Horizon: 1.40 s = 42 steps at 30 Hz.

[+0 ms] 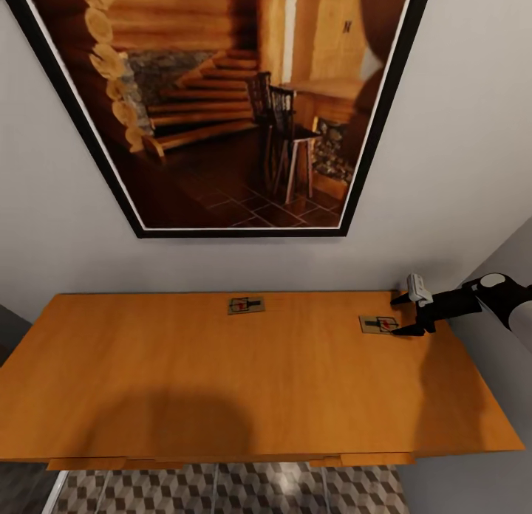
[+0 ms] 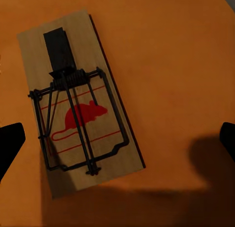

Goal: Take the four mousetraps from the cabinet in the bathroom and place them on the bathroom floor. Make sure all four end up on the same floor surface, and ensure that at least two of them are either under or directly next to the same bathroom sink.

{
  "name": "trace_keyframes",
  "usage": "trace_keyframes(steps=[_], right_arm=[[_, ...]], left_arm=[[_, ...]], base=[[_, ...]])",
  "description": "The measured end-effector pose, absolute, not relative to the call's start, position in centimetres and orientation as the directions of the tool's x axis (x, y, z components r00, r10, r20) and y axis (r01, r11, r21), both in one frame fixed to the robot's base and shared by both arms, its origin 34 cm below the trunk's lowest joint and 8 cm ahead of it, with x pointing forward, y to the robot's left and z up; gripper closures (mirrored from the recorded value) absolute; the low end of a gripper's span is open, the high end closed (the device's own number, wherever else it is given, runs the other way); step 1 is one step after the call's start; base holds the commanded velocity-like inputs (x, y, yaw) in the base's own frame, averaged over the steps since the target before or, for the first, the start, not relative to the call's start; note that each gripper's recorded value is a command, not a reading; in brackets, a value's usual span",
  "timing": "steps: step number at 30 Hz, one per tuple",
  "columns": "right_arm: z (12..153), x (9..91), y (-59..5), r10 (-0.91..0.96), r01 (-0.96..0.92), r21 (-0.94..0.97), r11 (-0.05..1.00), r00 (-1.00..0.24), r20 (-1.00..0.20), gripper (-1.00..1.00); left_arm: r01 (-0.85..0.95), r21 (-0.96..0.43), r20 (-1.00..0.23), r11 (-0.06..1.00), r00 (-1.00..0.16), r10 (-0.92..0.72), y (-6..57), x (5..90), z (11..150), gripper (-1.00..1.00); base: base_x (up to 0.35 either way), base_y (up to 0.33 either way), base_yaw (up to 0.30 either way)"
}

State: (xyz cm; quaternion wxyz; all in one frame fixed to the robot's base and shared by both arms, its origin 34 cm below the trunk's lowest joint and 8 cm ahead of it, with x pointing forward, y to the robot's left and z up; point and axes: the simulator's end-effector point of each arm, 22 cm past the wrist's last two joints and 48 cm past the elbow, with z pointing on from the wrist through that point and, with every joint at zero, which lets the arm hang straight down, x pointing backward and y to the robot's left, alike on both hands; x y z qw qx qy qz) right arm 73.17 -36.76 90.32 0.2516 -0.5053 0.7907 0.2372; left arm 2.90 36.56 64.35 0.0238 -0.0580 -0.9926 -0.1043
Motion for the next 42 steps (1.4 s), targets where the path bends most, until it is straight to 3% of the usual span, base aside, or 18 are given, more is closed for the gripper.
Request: trace_keyframes(steps=[42], right_arm=[[90.27,73.29,-36.52,-0.68,-0.919,0.119,0.375,-0.36,-0.638,-1.0]], left_arm=[[0.12,0.202,0.06,0.972,-0.992,0.11,36.51,2.89,64.34,-1.0]], base=[[-0.005,0.021,0.0]])
